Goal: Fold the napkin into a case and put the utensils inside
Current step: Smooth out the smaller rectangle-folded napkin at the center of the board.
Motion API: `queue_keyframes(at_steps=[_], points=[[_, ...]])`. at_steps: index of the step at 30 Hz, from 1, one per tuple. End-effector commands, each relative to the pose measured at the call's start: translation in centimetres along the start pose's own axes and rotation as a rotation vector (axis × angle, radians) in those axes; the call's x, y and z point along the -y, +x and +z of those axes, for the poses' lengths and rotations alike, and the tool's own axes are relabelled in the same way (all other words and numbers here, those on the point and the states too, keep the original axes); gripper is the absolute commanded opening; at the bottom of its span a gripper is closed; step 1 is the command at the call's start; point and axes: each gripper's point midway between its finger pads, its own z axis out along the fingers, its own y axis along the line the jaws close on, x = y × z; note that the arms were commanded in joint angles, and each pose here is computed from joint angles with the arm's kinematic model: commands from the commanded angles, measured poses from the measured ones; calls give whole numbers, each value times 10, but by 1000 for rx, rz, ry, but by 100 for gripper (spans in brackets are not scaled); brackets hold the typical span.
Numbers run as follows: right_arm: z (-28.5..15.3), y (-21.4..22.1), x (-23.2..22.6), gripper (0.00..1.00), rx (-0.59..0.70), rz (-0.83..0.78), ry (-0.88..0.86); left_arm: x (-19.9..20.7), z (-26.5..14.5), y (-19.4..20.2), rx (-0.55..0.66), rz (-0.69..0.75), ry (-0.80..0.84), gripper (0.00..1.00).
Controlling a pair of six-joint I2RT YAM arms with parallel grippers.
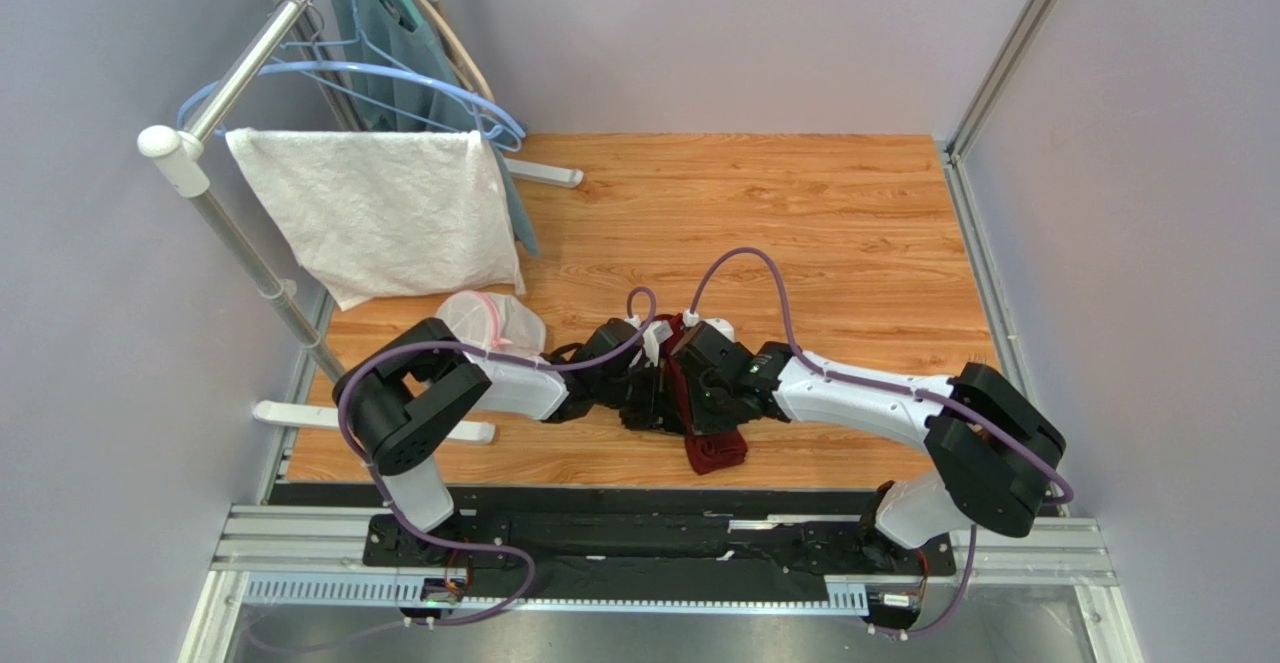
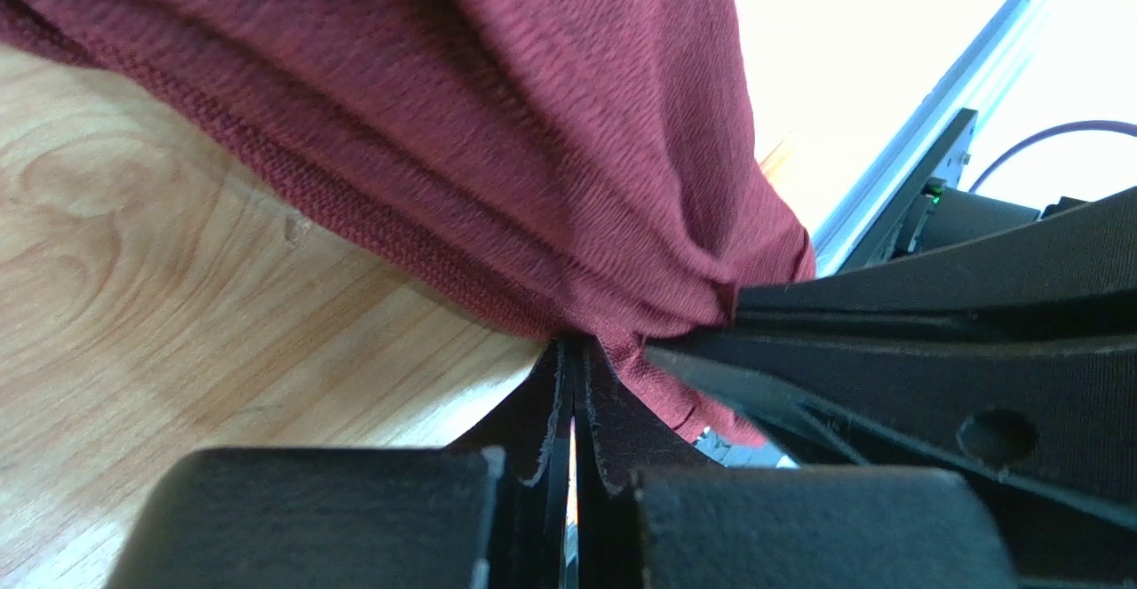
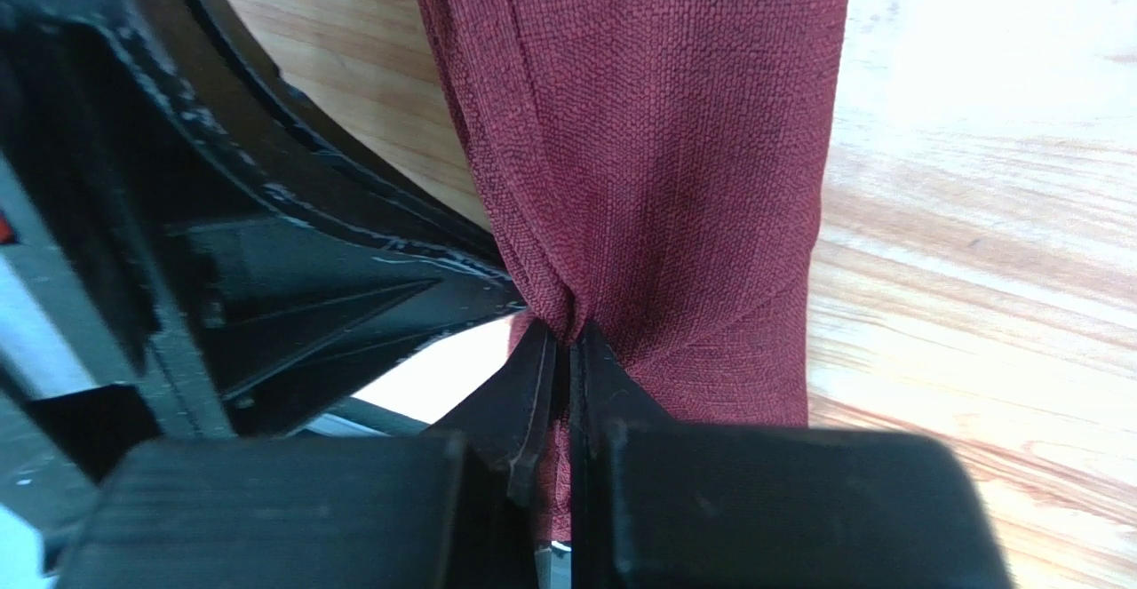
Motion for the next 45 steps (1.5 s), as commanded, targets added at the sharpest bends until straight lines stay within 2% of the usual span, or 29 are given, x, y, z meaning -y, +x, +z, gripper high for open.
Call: queue_keyframes(at_steps=[1,8,13,14,16,19,23,27,33,35,40,45], points=[[-11,-22,-30,0,60,75,-110,-9,5,2,6,10,-27,0],[8,-12,-26,0,25,104,-90,-7,4,4,8,9,-20,0],[20,-7,-22,18,28,110,-91,-10,-2,9,6,3,-29,0],[19,-3,-25,25,10,102,-118,-7,-6,4,17,13,-24,0],[22,2,-21,28,11,100,-126,-10,-15,6,11,7,-38,0],[23,7,-19,39,15,84,-159,-7,-36,-9,60,-13,-21,0],[21,6,-15,54,41,80,-194,1,-65,-50,150,-58,54,0],[18,3,-12,57,61,81,-221,23,-69,-77,173,-39,103,0],[16,2,-16,58,78,85,-273,34,-45,-102,154,-51,157,0],[16,2,-16,57,70,86,-277,30,-34,-102,131,-61,166,0],[4,-1,-18,58,69,100,-281,-9,-17,-98,99,-75,32,0],[-28,-20,-18,60,122,144,-342,-28,-19,-97,85,-25,-26,0]])
